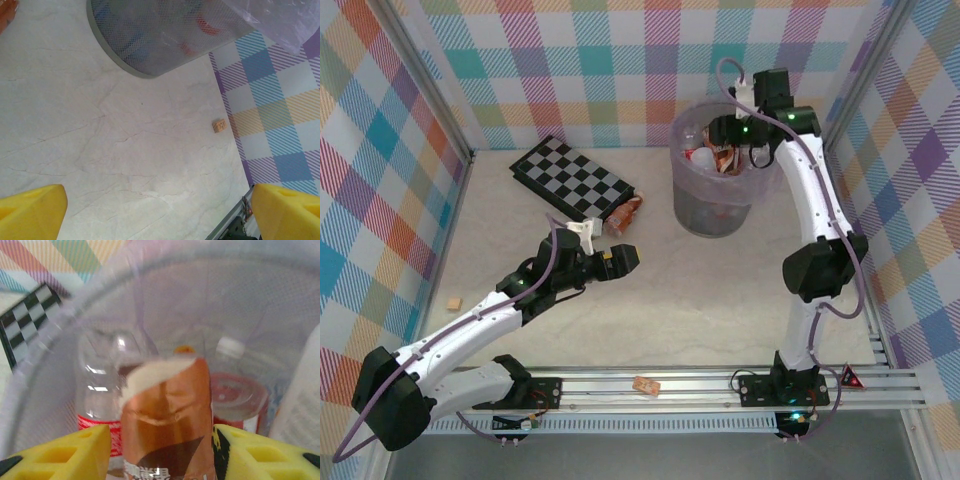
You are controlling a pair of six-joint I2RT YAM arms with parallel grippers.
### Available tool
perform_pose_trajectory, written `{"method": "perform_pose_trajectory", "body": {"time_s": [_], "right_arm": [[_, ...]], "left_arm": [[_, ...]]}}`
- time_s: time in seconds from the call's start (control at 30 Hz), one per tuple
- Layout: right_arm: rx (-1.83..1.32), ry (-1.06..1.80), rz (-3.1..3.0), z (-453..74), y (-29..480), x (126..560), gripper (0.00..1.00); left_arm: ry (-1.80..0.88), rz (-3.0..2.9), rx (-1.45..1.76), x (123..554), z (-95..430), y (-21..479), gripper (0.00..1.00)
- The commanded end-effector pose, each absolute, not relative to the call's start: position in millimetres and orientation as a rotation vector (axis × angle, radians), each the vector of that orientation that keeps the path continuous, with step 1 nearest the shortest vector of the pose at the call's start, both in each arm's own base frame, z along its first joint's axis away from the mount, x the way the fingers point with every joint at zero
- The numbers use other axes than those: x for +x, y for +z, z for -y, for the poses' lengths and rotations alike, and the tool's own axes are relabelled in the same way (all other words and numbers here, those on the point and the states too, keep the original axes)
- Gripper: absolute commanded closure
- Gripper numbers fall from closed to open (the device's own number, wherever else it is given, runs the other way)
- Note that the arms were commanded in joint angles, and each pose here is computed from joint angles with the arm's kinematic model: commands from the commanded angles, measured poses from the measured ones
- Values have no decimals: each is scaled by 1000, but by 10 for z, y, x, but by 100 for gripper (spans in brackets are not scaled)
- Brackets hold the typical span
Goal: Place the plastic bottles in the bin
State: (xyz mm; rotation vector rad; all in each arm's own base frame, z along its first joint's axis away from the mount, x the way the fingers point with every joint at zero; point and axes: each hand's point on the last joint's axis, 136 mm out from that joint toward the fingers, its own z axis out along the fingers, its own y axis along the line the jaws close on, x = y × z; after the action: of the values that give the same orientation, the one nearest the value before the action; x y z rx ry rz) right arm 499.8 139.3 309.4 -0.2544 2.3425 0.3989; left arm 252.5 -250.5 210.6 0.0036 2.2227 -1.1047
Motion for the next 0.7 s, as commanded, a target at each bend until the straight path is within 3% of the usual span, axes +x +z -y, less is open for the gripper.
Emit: {"method": "perform_pose_trajectory", "body": {"time_s": [0.0, 0.2, 0.33, 0.67], "right_arm": [[-266, 456, -2314, -1498, 3126, 4982, 45], [-277, 416, -2260, -1440, 3425, 4922, 44], [-285, 388, -2213, -1376, 3703, 4797, 37], [-289, 457, -2179, -1319, 3875, 4128, 29]], "left_arm": [[-1078, -2215, 6, 2545, 2484, 2097, 6], [-946, -2253, 29, 2613, 2404, 2061, 7], [-756, -2297, 53, 2750, 2286, 1989, 8], [-311, -2378, 187, 3406, 2123, 1744, 9]]}}
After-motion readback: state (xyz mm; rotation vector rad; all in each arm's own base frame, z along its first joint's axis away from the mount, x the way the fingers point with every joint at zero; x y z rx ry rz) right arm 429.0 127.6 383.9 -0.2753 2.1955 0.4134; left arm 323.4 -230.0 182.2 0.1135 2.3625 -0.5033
